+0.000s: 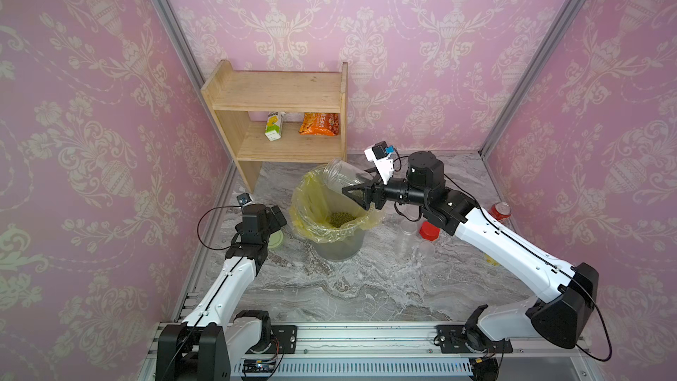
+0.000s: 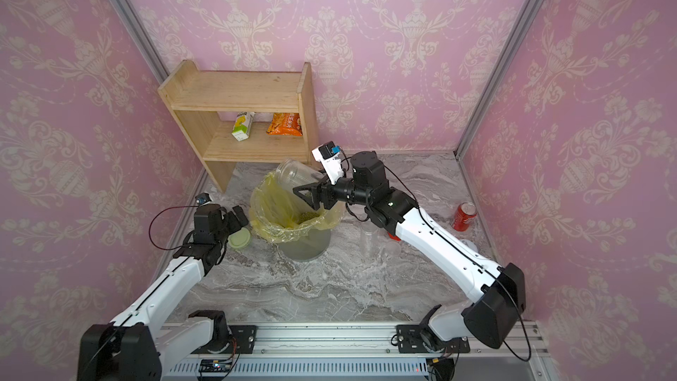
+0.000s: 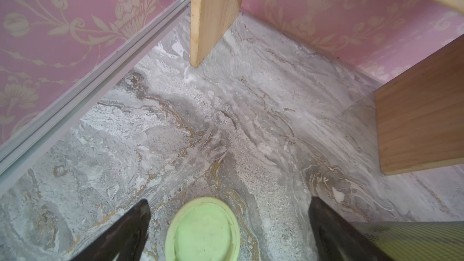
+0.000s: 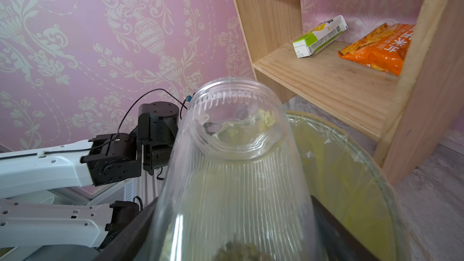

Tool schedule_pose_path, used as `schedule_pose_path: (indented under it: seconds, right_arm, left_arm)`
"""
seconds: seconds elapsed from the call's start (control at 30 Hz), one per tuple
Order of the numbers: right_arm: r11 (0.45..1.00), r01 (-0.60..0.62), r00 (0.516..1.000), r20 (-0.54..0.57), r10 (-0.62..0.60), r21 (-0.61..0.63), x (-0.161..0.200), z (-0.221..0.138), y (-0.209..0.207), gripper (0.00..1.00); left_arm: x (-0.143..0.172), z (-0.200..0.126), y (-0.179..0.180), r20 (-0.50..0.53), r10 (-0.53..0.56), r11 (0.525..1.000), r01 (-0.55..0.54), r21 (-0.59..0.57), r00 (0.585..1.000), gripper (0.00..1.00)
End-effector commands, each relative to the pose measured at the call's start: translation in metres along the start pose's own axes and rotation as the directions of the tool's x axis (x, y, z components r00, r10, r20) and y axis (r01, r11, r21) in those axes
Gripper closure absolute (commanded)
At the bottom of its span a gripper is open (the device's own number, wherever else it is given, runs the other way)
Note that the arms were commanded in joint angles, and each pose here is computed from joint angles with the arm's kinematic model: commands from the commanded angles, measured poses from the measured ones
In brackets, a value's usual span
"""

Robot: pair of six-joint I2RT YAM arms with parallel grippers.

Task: Empty moldy mung beans from jars
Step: Pour the moldy mung beans from the jar into the trash bin.

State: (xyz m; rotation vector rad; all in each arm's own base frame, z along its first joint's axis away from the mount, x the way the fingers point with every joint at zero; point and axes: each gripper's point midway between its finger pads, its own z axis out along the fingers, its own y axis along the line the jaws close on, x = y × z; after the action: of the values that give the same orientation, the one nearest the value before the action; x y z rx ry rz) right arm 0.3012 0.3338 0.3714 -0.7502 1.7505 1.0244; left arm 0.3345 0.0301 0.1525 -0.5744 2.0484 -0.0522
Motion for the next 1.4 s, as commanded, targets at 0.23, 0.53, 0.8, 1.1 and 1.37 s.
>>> schedule_pose_path:
  seconds: [0.23,0.53,0.8,1.1,1.37]
  right_arm:
    - [1.0,-0.002,0.998,0.057,0.003,-0.014,-0.025,-0.034,0.022,0.73]
    - [0.998,-0.048,0.998,-0.042,0.05,0.044,-0.007,-0.034,0.014,0.74]
    - [0.995,-0.055,0.994,-0.091,0.062,0.078,0.006,-0.028,0.007,0.74]
    - [0.983,-0.039,0.976,-0.205,0.075,0.177,0.009,-0.018,-0.003,0.75]
    - [0.974,-0.044,0.973,-0.211,0.092,0.223,0.005,-0.004,-0.012,0.76]
  left_arm:
    - [0.009,-0.034,-0.028,-0.096,-0.008,0.982,0.026,0.184,0.995,0.01]
    - [-0.031,-0.082,-0.056,-0.028,0.014,0.951,-0.004,0.31,1.0,0.01]
    - [-0.068,-0.122,-0.075,0.058,0.025,0.92,-0.046,0.389,0.998,0.01]
    - [-0.075,-0.122,-0.079,0.087,0.046,0.914,-0.077,0.398,0.995,0.01]
    - [-0.065,-0.112,-0.082,0.062,0.044,0.905,-0.066,0.419,0.997,0.01]
